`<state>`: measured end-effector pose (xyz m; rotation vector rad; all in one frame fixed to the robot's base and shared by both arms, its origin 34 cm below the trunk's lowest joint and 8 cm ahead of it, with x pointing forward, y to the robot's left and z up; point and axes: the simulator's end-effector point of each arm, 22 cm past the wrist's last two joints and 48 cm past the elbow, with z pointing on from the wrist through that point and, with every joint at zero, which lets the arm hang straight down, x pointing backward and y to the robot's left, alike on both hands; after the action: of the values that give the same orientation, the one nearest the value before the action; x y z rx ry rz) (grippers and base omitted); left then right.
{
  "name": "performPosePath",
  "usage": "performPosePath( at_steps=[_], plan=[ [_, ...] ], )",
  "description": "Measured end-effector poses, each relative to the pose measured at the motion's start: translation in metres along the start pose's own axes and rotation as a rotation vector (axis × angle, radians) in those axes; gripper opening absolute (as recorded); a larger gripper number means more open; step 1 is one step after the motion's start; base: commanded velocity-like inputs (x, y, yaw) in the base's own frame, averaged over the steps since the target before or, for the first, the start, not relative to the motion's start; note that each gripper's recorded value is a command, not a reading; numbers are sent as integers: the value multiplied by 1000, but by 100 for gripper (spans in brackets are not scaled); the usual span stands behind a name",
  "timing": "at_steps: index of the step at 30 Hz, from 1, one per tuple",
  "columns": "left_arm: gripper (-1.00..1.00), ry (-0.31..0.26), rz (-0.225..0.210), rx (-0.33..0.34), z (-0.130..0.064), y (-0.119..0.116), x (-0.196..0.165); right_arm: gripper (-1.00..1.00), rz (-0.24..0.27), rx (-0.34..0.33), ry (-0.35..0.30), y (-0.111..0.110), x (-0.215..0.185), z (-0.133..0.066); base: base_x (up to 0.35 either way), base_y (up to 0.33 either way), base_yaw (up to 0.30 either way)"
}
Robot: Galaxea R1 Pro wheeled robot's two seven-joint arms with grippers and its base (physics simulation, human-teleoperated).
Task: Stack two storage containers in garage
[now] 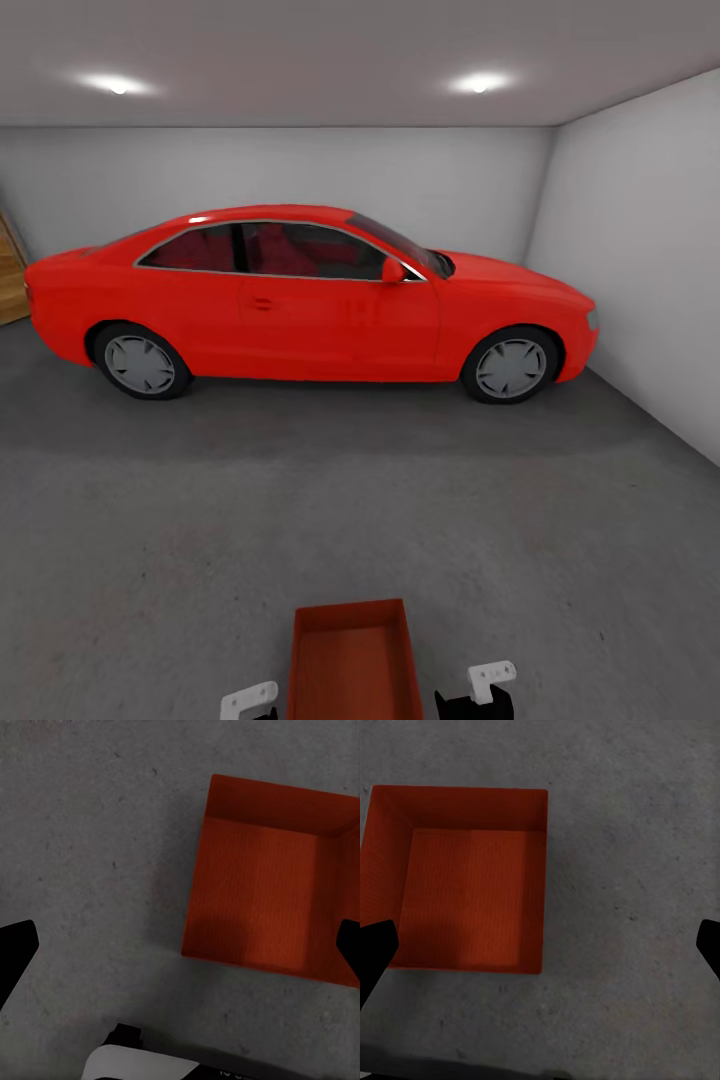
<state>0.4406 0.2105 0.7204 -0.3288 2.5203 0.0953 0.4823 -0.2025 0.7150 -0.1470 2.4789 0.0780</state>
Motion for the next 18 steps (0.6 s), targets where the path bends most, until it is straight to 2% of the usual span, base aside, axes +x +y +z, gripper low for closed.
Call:
performPosePath(
  at_steps=[18],
  plan=[
    [100, -6, -1, 1, -1, 0, -2, 100, 0, 0, -5, 0, -2, -1, 0, 0, 0]
  ],
)
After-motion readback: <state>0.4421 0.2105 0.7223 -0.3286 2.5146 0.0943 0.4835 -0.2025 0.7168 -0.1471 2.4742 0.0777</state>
